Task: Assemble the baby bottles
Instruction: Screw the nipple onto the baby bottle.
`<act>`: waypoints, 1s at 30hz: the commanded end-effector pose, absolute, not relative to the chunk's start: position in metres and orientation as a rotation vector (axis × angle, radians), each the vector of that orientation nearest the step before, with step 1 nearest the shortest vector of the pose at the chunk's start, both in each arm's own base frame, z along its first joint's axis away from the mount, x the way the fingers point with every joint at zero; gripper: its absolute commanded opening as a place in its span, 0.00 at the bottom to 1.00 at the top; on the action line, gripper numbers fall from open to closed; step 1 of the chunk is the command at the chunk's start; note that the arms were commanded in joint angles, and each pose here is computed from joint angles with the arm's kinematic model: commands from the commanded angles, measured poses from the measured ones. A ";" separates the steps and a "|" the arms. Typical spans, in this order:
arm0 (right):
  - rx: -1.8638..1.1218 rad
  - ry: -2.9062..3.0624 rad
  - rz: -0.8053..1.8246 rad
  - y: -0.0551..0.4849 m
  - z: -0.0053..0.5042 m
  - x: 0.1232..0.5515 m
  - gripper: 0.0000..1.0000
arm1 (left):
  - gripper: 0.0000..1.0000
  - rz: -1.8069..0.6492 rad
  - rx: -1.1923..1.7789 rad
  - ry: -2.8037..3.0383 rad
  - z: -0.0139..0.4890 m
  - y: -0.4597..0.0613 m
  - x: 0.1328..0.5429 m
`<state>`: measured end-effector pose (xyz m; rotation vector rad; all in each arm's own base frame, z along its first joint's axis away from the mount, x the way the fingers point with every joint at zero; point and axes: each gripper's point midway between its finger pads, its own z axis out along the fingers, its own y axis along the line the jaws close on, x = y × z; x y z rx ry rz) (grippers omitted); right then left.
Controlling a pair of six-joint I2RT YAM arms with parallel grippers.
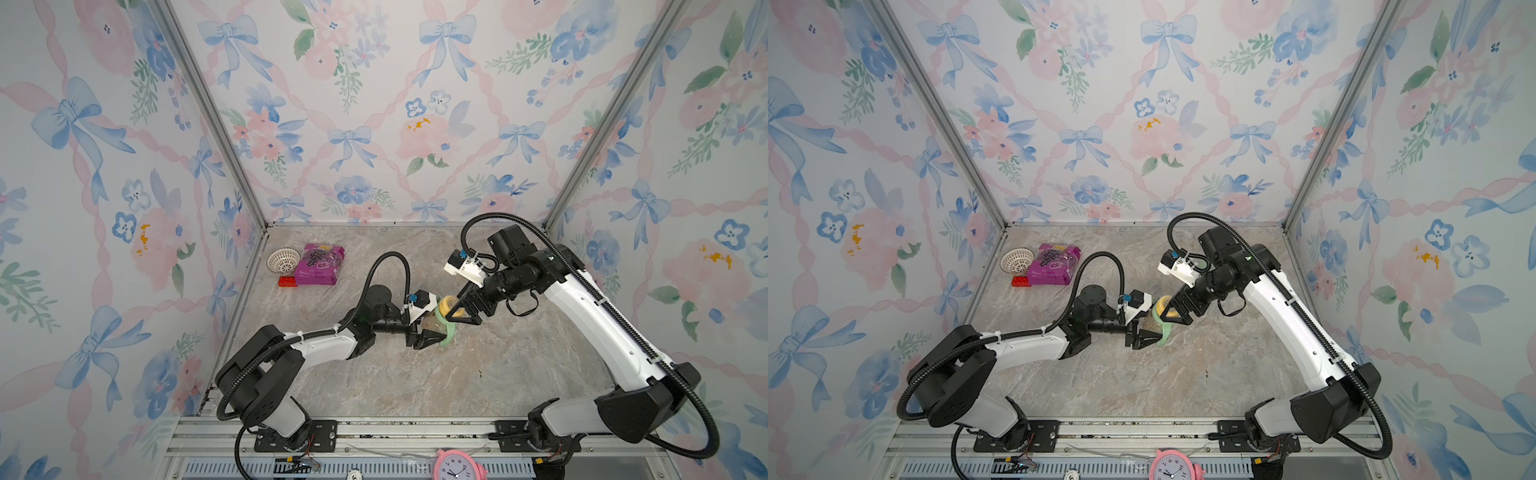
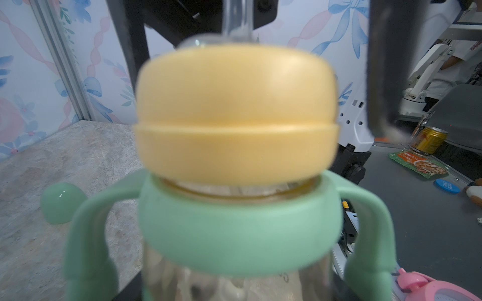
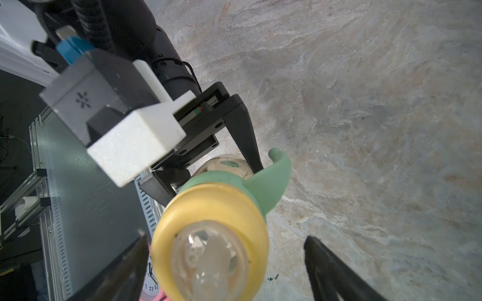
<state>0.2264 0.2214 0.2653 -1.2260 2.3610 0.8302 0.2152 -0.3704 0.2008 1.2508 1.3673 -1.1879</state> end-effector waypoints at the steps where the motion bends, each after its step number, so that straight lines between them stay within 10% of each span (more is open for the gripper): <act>1: -1.239 2.356 0.823 0.225 0.263 0.226 0.87 | 0.00 -1.198 1.264 1.279 0.223 -0.375 0.211; 20: -1.040 2.454 0.790 0.221 0.273 0.235 0.52 | 0.00 -1.067 1.191 1.314 0.228 -0.383 0.240; 25: -0.009 2.732 0.775 0.211 0.254 0.289 0.43 | 0.00 -0.370 0.876 1.371 0.230 -0.368 0.303; 30: 0.355 2.578 0.958 0.222 0.279 0.306 0.77 | 0.00 -0.257 0.828 1.336 0.231 -0.366 0.314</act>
